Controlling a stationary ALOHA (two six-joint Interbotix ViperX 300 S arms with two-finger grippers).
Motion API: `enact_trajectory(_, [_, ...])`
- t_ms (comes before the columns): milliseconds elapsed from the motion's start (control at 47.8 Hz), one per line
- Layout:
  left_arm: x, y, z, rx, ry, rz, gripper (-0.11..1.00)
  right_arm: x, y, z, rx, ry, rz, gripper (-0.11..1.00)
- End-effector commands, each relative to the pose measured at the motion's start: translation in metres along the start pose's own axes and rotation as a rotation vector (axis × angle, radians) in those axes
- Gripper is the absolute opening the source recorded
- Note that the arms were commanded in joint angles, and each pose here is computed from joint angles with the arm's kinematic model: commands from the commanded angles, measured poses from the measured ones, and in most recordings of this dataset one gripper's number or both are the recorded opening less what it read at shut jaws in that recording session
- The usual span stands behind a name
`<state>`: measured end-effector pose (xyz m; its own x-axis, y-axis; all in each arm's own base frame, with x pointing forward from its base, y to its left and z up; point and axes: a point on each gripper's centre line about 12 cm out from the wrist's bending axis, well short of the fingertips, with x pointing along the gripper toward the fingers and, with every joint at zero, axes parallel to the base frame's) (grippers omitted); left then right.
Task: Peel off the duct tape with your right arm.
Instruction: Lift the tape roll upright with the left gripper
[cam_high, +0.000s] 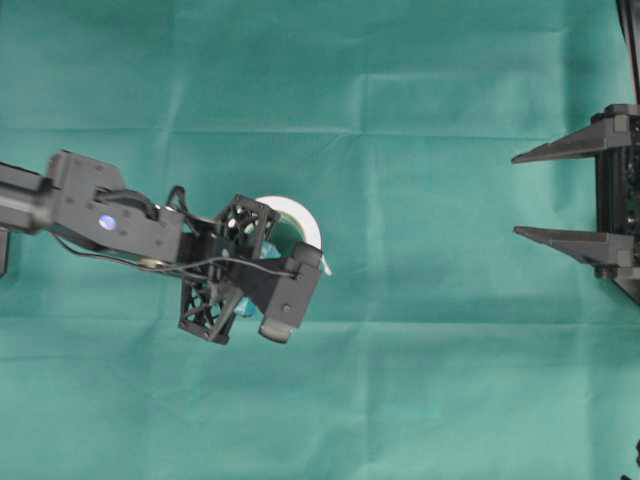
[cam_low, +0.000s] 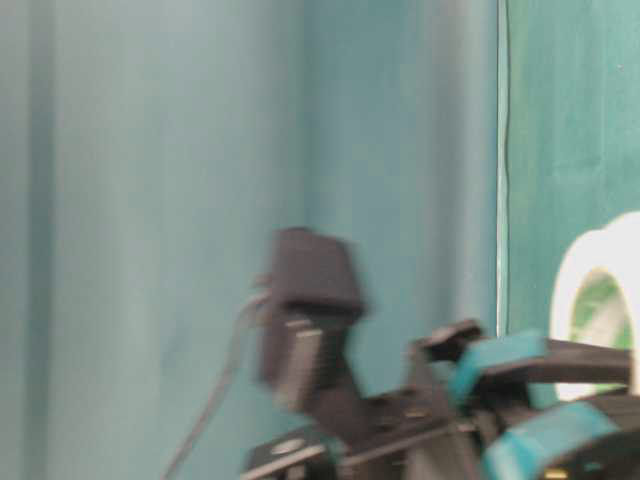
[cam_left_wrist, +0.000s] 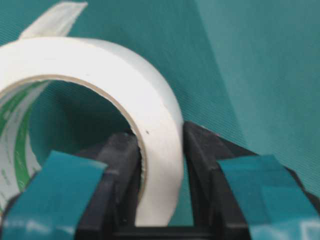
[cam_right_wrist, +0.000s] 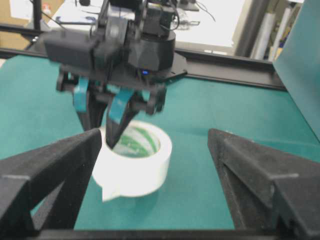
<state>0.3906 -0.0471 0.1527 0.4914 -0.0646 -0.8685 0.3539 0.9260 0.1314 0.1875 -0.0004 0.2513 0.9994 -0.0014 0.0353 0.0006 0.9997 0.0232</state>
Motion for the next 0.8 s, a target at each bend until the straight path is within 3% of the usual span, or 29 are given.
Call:
enact_trajectory(0, [-0.031, 0.003, 0.018, 0.009, -0.086, 0.022, 0.22, 0.001, 0.000, 0.005, 0.006, -0.023, 0.000, 0.82])
enact_trajectory(251, [-0.078, 0.006, 0.030, 0.011, -0.136, 0.036, 0.22, 0.002, 0.000, 0.005, 0.022, -0.020, 0.000, 0.82])
enact_trajectory(481, [-0.099, 0.009, 0.036, 0.009, -0.138, 0.038, 0.22, 0.004, 0.000, 0.008, 0.023, -0.021, 0.000, 0.82])
enact_trajectory(774, [-0.101, 0.034, 0.032, -0.050, -0.121, 0.073, 0.22, 0.022, 0.000, 0.014, 0.022, 0.005, 0.000, 0.82])
